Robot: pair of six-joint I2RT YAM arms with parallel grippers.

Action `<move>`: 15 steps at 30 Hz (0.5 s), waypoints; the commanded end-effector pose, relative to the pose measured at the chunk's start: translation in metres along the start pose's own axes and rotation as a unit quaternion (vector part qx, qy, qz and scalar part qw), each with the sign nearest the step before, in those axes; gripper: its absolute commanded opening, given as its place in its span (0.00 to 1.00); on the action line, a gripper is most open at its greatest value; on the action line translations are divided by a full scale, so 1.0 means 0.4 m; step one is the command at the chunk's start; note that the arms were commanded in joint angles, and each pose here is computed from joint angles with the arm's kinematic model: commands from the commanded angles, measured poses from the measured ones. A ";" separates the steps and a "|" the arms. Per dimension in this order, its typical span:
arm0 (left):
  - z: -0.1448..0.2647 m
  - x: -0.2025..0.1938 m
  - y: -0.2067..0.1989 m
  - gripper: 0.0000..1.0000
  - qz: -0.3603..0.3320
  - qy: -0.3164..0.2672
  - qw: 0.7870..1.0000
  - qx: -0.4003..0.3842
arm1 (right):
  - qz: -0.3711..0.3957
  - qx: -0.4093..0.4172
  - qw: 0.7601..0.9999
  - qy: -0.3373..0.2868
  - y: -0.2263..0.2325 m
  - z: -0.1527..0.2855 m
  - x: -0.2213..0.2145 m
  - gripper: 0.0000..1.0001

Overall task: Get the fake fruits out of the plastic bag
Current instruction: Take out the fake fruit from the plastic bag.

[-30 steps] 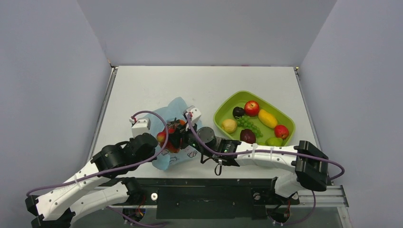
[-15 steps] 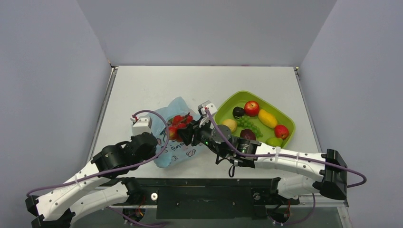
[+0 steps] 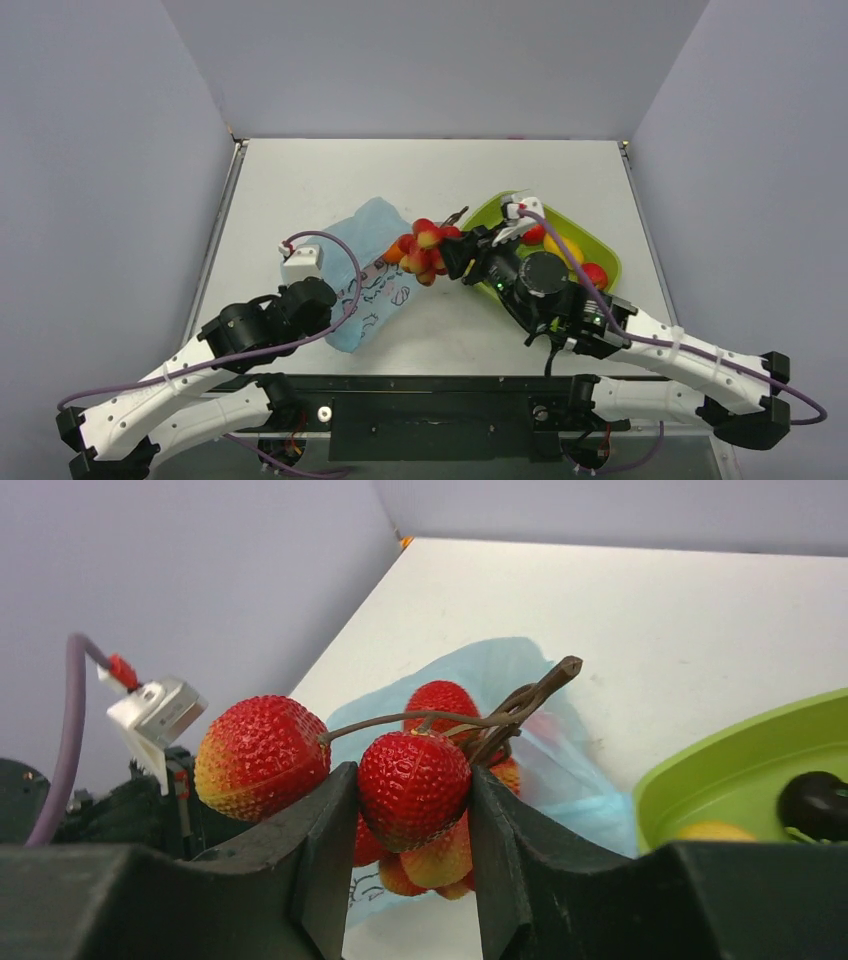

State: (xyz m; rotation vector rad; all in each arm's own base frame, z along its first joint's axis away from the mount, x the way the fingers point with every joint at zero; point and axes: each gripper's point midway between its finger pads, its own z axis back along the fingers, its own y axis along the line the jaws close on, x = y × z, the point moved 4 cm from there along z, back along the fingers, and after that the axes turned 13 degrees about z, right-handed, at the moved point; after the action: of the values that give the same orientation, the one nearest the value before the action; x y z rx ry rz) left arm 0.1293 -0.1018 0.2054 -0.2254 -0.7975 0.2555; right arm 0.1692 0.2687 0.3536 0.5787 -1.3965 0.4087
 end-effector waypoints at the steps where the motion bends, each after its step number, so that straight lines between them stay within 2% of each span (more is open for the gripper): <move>1: 0.008 0.025 -0.007 0.00 0.028 -0.026 0.999 -0.010 | -0.035 -0.089 0.995 -0.032 -0.110 0.077 0.096 0.00; 6: 0.009 0.026 -0.010 0.00 0.031 -0.026 0.999 -0.014 | -0.065 -0.081 0.993 -0.059 -0.153 0.143 0.137 0.00; 10: 0.003 0.018 -0.022 0.00 0.017 -0.013 1.000 -0.019 | -0.076 0.010 0.996 -0.052 -0.074 0.110 0.128 0.00; 15: 0.008 0.019 -0.023 0.00 0.020 -0.014 0.999 -0.027 | -0.088 0.144 0.985 -0.020 0.084 0.032 0.085 0.00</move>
State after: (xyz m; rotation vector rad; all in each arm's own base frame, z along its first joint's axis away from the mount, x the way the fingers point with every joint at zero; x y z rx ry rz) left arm 0.1295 -0.1035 0.2063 -0.2400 -0.7979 0.2688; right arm 0.1592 0.2255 0.3905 0.7257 -1.4008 0.3036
